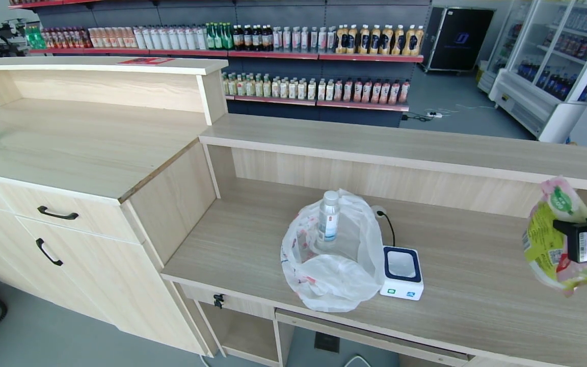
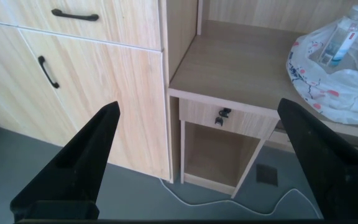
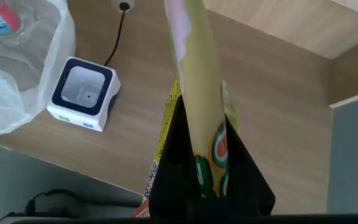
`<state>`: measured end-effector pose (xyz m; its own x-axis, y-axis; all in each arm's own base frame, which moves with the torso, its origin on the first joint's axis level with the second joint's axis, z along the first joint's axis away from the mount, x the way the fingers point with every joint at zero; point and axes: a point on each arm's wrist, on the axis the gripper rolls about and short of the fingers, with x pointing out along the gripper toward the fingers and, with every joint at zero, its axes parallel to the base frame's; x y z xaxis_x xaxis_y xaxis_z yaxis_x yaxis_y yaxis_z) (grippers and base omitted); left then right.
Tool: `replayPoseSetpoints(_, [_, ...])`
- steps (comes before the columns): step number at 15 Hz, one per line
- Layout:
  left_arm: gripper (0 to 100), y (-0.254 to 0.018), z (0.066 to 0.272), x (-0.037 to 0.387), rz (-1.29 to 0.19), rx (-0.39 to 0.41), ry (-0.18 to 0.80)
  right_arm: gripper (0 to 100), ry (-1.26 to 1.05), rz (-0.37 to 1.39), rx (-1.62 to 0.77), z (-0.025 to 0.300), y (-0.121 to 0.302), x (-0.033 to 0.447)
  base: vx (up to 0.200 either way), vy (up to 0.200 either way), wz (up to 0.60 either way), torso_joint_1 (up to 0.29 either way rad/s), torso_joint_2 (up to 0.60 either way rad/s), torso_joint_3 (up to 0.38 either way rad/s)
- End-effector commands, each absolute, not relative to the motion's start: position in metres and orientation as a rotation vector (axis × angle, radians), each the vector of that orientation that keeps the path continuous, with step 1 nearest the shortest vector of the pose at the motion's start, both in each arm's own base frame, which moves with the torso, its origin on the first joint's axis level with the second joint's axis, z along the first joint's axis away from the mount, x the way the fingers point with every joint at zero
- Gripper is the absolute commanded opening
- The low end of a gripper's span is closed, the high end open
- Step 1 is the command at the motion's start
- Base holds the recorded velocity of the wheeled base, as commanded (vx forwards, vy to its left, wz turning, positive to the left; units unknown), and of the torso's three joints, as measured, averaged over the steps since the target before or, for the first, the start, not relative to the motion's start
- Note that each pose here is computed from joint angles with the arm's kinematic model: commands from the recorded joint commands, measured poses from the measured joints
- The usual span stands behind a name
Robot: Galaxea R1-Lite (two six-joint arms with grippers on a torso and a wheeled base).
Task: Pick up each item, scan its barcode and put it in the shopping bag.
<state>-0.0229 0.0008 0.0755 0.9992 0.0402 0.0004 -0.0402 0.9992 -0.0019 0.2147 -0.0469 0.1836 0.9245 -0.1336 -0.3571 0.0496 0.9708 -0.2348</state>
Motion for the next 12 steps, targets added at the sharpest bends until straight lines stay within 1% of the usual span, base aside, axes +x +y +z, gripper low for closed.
replayPoseSetpoints(1, [100, 0.001, 0.075, -0.023, 0.041, -0.002, 0.000, 0, 0.367, -0.197, -0.233, 0.189, -0.019, 0.204, 0.000, 0.000, 0.00, 0.000, 0.00, 0.000])
replayPoseSetpoints(3, [100, 0.001, 0.075, -0.023, 0.040, -0.002, 0.000, 0, 0.360, -0.233, -0.268, 0.191, -0.007, 0.204, 0.000, 0.000, 0.00, 0.000, 0.00, 0.000])
replayPoseSetpoints(6, [100, 0.001, 0.075, -0.023, 0.040, -0.002, 0.000, 0, 0.309, -0.184, -0.317, 0.198, 0.002, 0.198, 0.000, 0.000, 0.00, 0.000, 0.00, 0.000])
replayPoseSetpoints(7, [100, 0.001, 0.075, -0.023, 0.040, -0.002, 0.000, 0, 0.307, -0.181, -0.318, 0.199, 0.003, 0.198, 0.000, 0.000, 0.60, 0.002, 0.00, 0.002])
replayPoseSetpoints(8, [100, 0.001, 0.075, -0.023, 0.041, -0.002, 0.000, 0, 0.260, -0.116, -0.307, 0.204, 0.012, 0.194, 0.000, 0.000, 0.60, 0.002, 0.00, 0.002])
replayPoseSetpoints(12, [100, 0.001, 0.075, -0.023, 0.040, -0.002, 0.000, 0, 0.224, -0.023, -0.235, 0.208, 0.033, 0.202, 0.000, 0.000, 0.60, 0.006, 0.00, 0.004])
